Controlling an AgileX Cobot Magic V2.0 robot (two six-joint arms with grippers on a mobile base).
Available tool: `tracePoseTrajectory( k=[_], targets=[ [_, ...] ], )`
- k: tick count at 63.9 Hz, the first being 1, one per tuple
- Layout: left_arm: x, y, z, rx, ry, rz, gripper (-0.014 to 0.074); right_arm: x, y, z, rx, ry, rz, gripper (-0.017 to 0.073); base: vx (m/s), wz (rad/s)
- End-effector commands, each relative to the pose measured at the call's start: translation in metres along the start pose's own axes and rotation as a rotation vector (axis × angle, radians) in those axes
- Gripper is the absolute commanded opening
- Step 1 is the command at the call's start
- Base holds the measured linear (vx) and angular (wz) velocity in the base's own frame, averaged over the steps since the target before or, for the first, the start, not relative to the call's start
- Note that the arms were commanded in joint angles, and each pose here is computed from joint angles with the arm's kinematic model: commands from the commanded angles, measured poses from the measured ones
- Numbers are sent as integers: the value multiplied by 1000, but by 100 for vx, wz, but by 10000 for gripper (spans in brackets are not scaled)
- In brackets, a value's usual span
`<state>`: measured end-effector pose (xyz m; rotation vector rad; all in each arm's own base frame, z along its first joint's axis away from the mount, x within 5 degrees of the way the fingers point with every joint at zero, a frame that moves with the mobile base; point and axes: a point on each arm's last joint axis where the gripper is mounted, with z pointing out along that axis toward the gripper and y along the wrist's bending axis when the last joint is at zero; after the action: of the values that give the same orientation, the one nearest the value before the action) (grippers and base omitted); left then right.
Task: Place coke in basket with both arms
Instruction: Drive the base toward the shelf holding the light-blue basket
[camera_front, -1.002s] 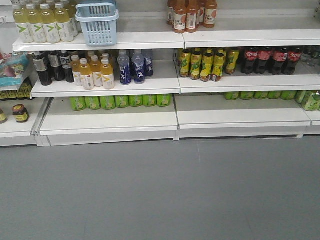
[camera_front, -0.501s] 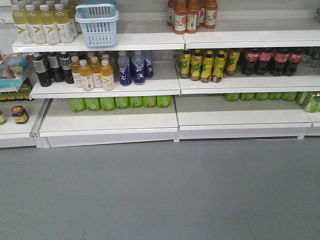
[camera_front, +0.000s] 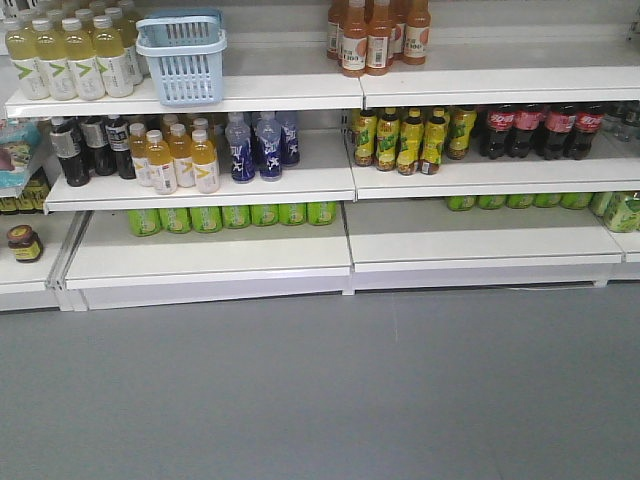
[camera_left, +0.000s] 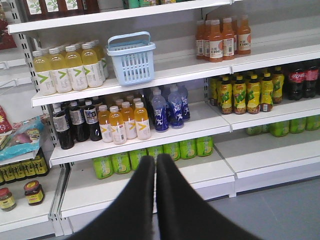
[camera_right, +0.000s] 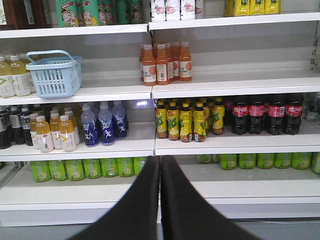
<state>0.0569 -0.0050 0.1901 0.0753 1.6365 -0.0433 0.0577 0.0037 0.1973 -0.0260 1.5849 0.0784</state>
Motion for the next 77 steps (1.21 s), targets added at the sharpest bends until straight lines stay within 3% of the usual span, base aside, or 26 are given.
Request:
tracePoseTrajectory(
  k=[1,77],
  targets=[
    [-18,1,-4,-9,-118,-6,-6,-3,1,1,-6,-50,-14,-10,11,-5],
    [-18,1,-4,-9,-118,-6,-6,-3,1,1,-6,-50,-14,-10,5,-1]
  ],
)
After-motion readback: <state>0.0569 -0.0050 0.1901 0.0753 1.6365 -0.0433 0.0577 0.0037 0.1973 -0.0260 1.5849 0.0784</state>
